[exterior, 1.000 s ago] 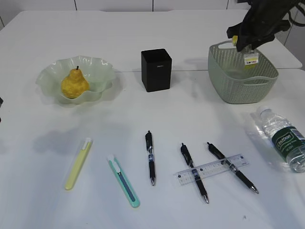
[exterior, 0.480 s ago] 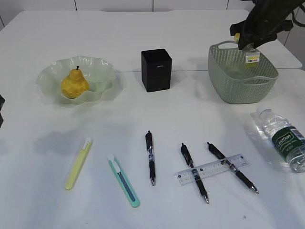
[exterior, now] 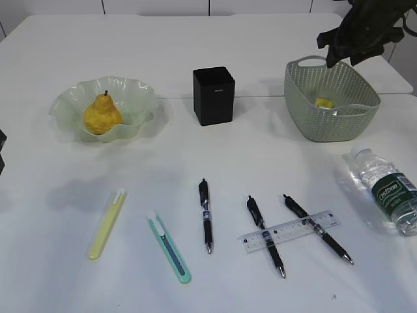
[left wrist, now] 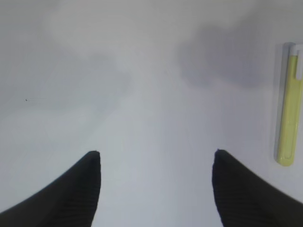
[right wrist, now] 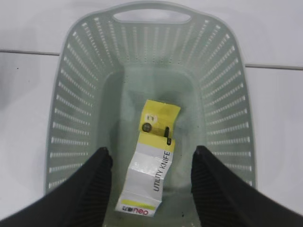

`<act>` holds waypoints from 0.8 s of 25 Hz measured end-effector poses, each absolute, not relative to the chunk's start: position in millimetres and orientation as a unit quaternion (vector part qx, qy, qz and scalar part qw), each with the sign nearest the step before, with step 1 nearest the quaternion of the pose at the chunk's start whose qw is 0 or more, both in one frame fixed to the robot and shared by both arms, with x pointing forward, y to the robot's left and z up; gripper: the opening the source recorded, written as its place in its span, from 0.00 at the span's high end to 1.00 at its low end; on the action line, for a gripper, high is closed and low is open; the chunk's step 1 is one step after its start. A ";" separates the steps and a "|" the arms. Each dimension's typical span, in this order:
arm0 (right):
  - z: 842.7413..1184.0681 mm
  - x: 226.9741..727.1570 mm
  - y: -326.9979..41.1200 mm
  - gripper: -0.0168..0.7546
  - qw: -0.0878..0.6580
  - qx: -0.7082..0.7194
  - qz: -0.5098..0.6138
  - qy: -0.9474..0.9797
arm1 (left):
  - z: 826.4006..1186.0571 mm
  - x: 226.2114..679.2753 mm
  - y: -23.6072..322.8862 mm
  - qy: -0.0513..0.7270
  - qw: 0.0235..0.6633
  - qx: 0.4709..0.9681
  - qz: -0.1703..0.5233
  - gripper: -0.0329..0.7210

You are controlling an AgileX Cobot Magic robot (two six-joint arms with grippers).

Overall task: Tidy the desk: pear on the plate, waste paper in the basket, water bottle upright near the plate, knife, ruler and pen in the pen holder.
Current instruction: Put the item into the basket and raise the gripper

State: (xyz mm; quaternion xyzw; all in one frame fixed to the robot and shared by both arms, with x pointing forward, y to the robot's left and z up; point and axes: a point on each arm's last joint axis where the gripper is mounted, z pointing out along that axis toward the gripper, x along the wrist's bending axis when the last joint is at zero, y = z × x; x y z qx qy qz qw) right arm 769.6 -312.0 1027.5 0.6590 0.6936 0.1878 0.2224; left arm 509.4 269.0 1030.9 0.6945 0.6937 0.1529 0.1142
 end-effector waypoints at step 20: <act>1064.3 746.9 -313.5 0.45 0.203 0.670 0.173 0.692 | 1030.9 509.4 269.0 0.694 0.114 0.695 0.153 0.27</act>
